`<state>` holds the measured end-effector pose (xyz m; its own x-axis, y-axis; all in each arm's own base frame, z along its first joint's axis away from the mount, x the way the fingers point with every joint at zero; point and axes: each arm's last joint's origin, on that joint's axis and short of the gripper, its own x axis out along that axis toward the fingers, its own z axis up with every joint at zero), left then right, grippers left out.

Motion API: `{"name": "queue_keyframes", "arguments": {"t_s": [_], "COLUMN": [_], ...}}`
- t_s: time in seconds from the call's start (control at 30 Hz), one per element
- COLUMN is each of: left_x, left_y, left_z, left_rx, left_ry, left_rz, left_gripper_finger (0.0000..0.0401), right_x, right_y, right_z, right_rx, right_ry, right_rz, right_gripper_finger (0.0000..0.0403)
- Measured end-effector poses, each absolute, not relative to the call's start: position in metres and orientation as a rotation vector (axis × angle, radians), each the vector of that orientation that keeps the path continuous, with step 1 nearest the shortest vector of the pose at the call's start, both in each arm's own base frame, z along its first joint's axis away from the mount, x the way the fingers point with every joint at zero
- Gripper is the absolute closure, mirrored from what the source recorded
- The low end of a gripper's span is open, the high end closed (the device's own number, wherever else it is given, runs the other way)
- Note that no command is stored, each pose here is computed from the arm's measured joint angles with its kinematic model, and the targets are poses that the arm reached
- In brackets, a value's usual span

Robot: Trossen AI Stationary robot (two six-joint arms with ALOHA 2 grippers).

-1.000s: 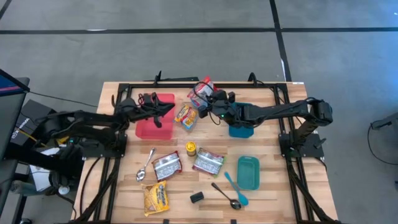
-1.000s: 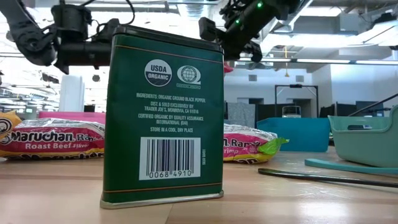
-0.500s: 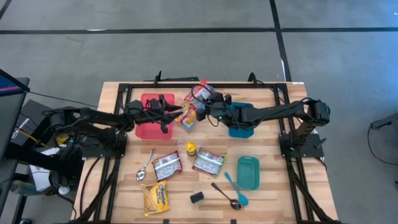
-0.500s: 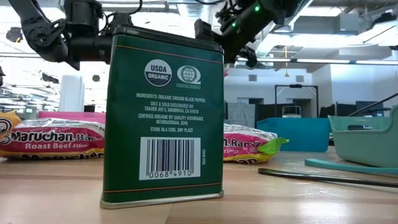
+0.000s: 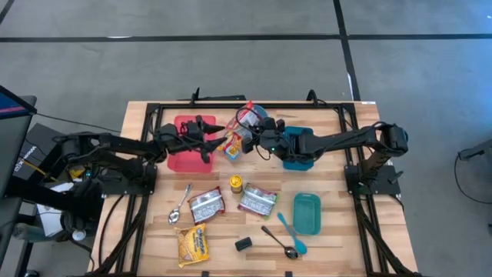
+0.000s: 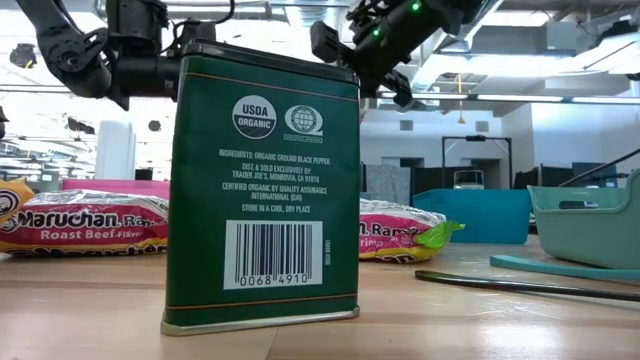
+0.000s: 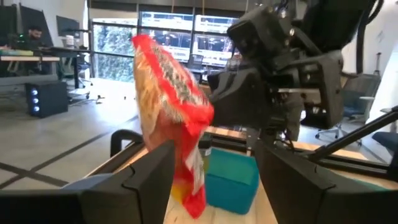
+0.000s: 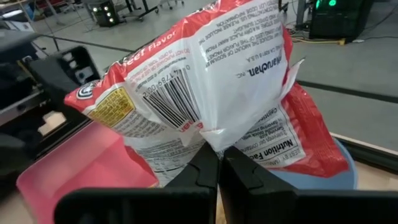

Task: Pick & Place Food Item
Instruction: Put the orange noodle pack into the red bin

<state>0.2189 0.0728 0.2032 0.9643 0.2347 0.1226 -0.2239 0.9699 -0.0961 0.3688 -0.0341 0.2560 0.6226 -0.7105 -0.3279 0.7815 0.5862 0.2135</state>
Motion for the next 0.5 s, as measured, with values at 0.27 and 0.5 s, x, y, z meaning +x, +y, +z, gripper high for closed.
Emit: {"name": "queue_keyframes", "arguments": {"t_s": [0.27, 0.5], "left_x": [0.224, 0.224], "left_y": [0.071, 0.071], "left_z": [0.203, 0.203], "left_rx": [-0.093, -0.094], "left_ry": [-0.092, -0.093], "left_rz": [0.242, 0.258], "left_gripper_finger": [0.0186, 0.0179], "right_x": [0.374, 0.374], "right_y": [-0.027, -0.021], "right_z": [0.249, 0.247], "right_rx": [0.348, 0.341], "right_ry": [0.227, 0.24], "right_rz": [-0.86, -0.848], "right_gripper_finger": [0.0403, 0.0403]}}
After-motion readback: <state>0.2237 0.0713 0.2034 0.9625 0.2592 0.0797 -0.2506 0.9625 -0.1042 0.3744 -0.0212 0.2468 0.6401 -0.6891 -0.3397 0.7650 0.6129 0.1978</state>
